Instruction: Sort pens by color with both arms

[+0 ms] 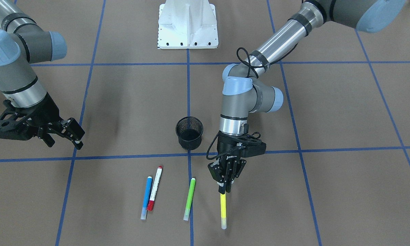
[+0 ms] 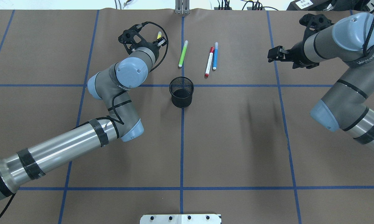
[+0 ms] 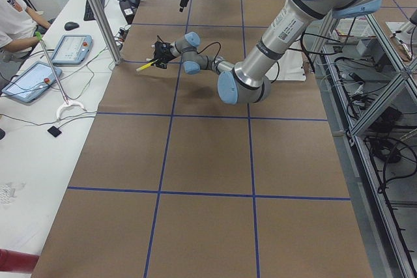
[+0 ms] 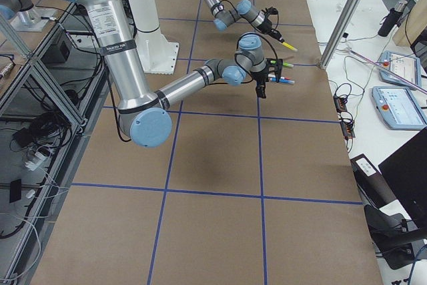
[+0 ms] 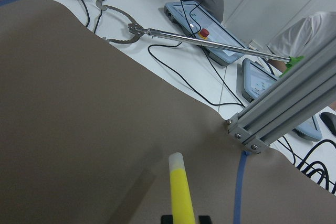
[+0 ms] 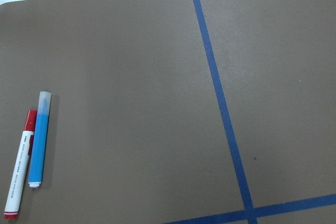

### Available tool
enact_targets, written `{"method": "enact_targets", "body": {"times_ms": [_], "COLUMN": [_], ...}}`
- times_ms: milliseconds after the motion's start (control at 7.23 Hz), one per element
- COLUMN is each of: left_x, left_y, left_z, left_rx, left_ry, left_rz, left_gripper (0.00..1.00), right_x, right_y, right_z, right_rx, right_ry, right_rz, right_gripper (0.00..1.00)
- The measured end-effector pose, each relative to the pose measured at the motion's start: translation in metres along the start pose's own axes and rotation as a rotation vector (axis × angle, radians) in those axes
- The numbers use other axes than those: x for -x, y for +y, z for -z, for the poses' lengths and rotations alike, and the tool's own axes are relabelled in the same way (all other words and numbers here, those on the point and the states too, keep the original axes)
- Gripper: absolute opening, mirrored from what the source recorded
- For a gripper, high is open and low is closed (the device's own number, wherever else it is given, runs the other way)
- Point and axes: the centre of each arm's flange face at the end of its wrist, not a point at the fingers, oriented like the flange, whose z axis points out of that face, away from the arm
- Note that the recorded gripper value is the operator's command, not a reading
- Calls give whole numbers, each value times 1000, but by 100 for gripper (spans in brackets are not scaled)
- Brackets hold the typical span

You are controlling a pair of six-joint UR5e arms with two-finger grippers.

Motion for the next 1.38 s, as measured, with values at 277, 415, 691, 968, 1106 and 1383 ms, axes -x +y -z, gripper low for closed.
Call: {"method": "enact_targets", "body": {"times_ms": [277, 415, 691, 968, 1106, 1383], "left_x": [-4, -9, -31, -47, -31, 26], "left_y": [10, 10, 2, -41, -70, -128], "left_z": [5, 11, 37, 72, 103, 172], "left_rx": [18, 33, 105, 245, 313, 445], "left_ry": [10, 24, 45, -67, -120, -222], "left_rz": [-5, -26, -130, -247, -349, -596], "left_gripper": [100, 100, 100, 100, 100, 100], "right_x": [-1, -1, 0, 2, 0, -25], "right_y": [0, 0, 0, -1, -5, -26], "right_z": [-1, -2, -4, -3, -2, 5], "right_rx": [-3, -2, 0, 4, 3, 4], "right_ry": [3, 5, 6, 8, 11, 26], "right_rz": [0, 0, 0, 7, 12, 60], "right_gripper": [100, 100, 100, 100, 100, 100]}}
